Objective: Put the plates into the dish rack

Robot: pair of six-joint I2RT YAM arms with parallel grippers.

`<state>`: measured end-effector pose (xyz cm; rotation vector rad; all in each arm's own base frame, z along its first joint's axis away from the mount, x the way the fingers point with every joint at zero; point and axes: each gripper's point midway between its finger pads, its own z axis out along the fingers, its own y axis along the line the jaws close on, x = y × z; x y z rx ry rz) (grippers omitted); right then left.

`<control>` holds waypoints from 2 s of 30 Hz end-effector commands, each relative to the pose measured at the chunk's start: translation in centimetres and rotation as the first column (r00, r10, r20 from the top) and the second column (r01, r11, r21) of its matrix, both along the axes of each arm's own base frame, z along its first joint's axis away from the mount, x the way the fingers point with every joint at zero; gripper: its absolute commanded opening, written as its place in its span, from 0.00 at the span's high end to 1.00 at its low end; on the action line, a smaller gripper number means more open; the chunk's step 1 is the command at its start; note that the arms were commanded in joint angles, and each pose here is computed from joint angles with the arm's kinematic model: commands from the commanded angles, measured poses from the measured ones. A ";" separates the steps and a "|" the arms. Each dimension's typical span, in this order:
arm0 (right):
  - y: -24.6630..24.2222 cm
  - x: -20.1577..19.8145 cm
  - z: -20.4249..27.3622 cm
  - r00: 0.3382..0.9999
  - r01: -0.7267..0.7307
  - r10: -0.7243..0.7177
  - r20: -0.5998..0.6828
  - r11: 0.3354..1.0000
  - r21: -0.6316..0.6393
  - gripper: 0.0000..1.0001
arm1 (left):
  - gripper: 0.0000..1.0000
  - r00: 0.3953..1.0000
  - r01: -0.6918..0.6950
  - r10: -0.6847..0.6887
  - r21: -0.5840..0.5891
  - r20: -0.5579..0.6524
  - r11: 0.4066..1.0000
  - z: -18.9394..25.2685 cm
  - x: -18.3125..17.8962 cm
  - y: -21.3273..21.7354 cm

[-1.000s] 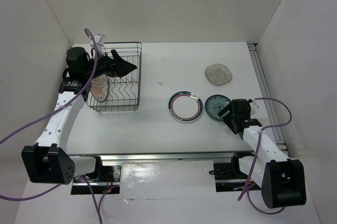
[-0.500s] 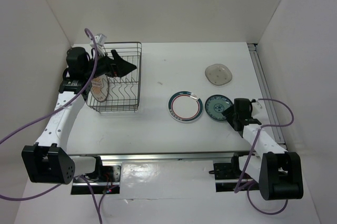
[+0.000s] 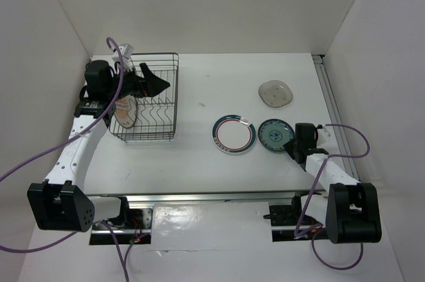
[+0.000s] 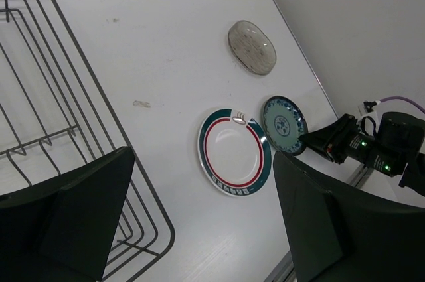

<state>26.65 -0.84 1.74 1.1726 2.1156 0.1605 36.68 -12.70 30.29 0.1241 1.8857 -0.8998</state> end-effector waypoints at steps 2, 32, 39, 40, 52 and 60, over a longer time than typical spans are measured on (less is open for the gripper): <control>-0.2 -1.4 -0.9 0.999 0.008 -0.008 -0.049 1.000 -0.003 0.76 | 0.00 0.996 -0.038 0.035 0.039 0.079 0.999 1.8 0.2 0.7; 0.4 0.4 17.4 0.877 -0.012 0.003 0.480 1.000 0.017 1.00 | 0.00 0.996 0.027 -0.032 -0.049 -0.087 0.998 -1.6 1.1 -0.7; 6.8 3.0 19.3 0.691 -0.390 0.318 0.649 0.920 -0.035 1.00 | 0.00 0.976 0.195 -0.208 -0.160 -0.065 0.968 -1.0 -0.2 -3.0; 8.3 3.9 20.1 0.624 -0.458 0.392 0.675 0.885 -0.091 1.00 | 0.00 0.973 0.207 -0.222 -0.177 -0.068 0.962 -1.1 -0.4 -3.2; 25.0 6.1 26.0 0.216 -0.722 0.751 0.624 0.553 -0.415 1.00 | 0.00 0.951 0.294 -0.307 -0.181 -0.045 0.938 -1.5 -1.2 -5.6; 28.8 8.5 27.0 0.195 -0.723 0.740 0.644 0.552 -0.416 1.00 | 0.03 0.959 0.263 -0.275 -0.144 -0.069 0.954 -2.4 -0.7 -5.1</control>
